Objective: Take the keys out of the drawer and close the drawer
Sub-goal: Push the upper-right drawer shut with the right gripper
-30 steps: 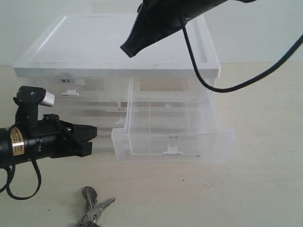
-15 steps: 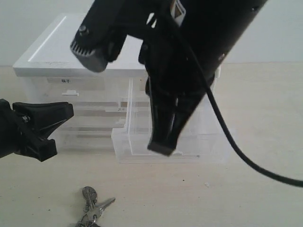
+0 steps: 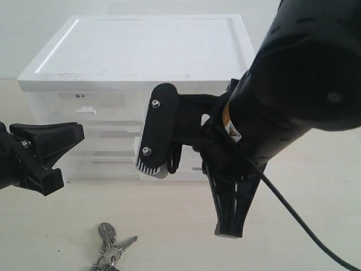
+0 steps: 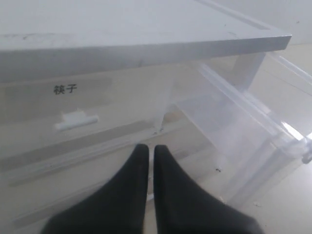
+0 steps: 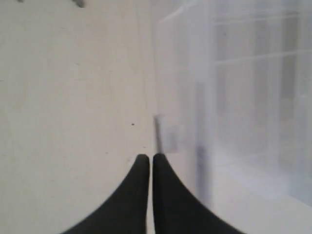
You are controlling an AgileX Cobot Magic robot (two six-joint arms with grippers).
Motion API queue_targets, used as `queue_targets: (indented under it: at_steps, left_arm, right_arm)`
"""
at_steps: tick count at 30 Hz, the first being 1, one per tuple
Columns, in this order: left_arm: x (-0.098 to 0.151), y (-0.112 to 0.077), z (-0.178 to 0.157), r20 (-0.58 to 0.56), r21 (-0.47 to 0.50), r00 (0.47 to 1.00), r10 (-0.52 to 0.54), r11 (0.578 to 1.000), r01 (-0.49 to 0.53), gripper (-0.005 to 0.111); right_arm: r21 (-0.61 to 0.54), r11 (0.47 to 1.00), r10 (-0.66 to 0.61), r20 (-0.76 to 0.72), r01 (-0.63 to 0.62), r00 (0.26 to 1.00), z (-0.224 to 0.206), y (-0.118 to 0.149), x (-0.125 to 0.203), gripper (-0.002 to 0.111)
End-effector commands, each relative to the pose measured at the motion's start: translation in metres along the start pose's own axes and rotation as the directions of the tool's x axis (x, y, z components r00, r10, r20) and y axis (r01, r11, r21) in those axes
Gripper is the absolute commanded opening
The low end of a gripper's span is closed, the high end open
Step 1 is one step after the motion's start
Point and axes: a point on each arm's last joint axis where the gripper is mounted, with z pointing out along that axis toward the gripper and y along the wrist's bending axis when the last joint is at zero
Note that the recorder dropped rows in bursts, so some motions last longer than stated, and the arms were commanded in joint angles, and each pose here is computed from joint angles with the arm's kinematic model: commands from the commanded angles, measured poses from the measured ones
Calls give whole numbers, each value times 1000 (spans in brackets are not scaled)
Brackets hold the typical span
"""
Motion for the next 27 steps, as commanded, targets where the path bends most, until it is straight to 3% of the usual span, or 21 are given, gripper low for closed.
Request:
queue_targets:
  at_steps: [1,9,16,21,27]
  left_arm:
    - [0,0,-1,7,-3,1000,-4,1000,4,5]
    - [0,0,-1,7,-3,1000,-4,1000,4,5]
    - [0,0,-1,7,-3,1000,-4,1000,4,5]
    - [0,0,-1,7,-3,1000,-4,1000,4,5]
    - [0,0,-1,7,-3,1000,-4,1000,4,5]
  right_arm:
    - [121,993,-7,17,5,1000,2,-11,-1,0]
    - [180,983,-46,20,41,999,2,-15,-1,0]
    - [348,936,-72,60,47,996,-2,-31,-6,0]
    - [350,937,-49,129,1,990,2,-37,-9,0]
    - [336,942,-23,90,-8,996,26,-48,-3,0]
